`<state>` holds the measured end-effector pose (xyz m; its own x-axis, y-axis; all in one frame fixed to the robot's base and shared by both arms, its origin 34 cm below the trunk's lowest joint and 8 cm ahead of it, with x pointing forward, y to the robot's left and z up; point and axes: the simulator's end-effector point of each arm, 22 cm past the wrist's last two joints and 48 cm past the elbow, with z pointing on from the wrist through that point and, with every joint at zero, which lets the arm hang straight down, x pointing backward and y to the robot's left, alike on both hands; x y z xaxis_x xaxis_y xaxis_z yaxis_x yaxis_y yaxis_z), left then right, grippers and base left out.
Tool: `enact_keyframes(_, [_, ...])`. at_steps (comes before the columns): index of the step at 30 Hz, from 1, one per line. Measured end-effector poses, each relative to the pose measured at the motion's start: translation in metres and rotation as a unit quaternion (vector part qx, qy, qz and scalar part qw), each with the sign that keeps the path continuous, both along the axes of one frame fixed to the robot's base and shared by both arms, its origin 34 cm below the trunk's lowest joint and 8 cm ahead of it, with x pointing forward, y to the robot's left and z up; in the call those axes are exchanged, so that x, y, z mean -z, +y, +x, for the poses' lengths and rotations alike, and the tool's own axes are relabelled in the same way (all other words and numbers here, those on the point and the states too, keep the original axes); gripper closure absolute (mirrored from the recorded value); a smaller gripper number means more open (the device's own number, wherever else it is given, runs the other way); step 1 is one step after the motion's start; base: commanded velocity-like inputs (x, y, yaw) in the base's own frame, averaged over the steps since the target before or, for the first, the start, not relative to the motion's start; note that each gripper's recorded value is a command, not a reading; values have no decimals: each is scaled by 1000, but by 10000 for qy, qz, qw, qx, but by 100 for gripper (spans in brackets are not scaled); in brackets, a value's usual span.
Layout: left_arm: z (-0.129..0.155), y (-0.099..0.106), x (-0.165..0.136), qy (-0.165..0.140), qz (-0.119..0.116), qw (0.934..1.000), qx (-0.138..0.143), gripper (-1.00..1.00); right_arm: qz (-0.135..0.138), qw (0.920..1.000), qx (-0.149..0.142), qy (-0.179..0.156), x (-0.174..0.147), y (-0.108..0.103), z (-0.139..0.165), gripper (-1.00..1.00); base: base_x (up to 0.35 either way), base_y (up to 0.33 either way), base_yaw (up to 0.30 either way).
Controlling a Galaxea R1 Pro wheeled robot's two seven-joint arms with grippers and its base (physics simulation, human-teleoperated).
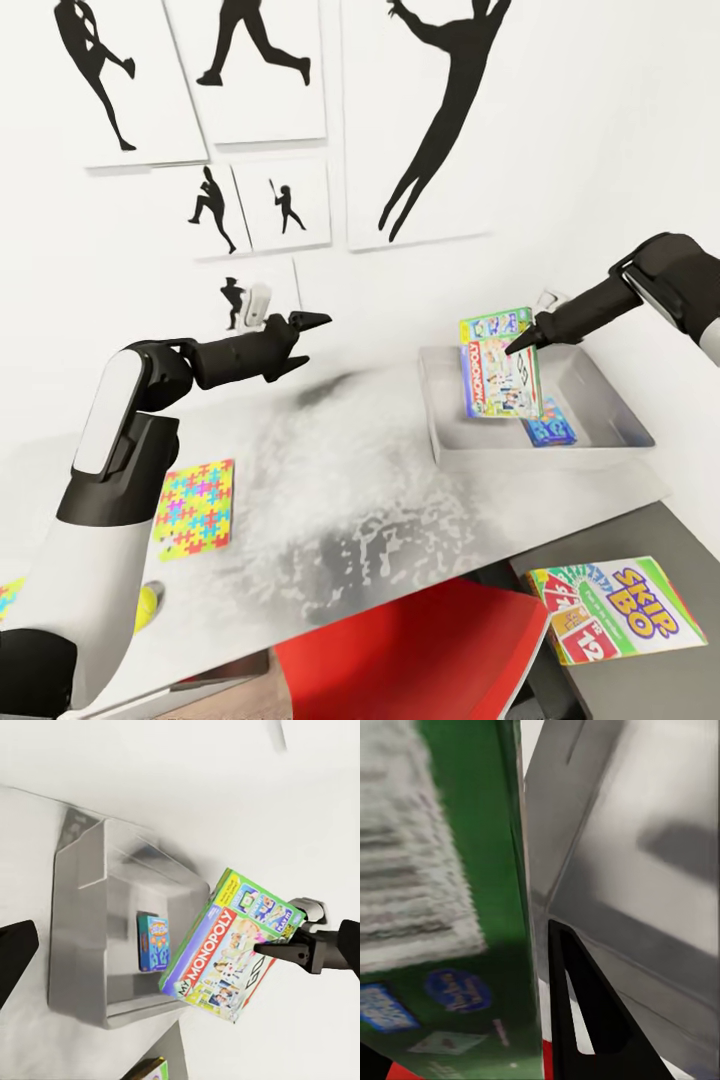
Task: Put all the toys in the child's room - the three board games (two on the bed and one on the table), the two jigsaw puzzles on the table, and the tennis ball on the table - inside the toy box on the table in the child's room.
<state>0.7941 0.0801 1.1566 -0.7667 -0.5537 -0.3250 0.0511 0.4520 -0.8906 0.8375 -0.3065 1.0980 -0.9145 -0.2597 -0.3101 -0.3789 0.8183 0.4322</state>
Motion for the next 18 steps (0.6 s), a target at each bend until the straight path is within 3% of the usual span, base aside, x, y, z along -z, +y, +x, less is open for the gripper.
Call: enact_keyframes(18, [4, 0, 22, 186, 50, 9998, -12, -100, -64, 9998, -32, 176, 24, 0, 1, 100, 0, 0, 0])
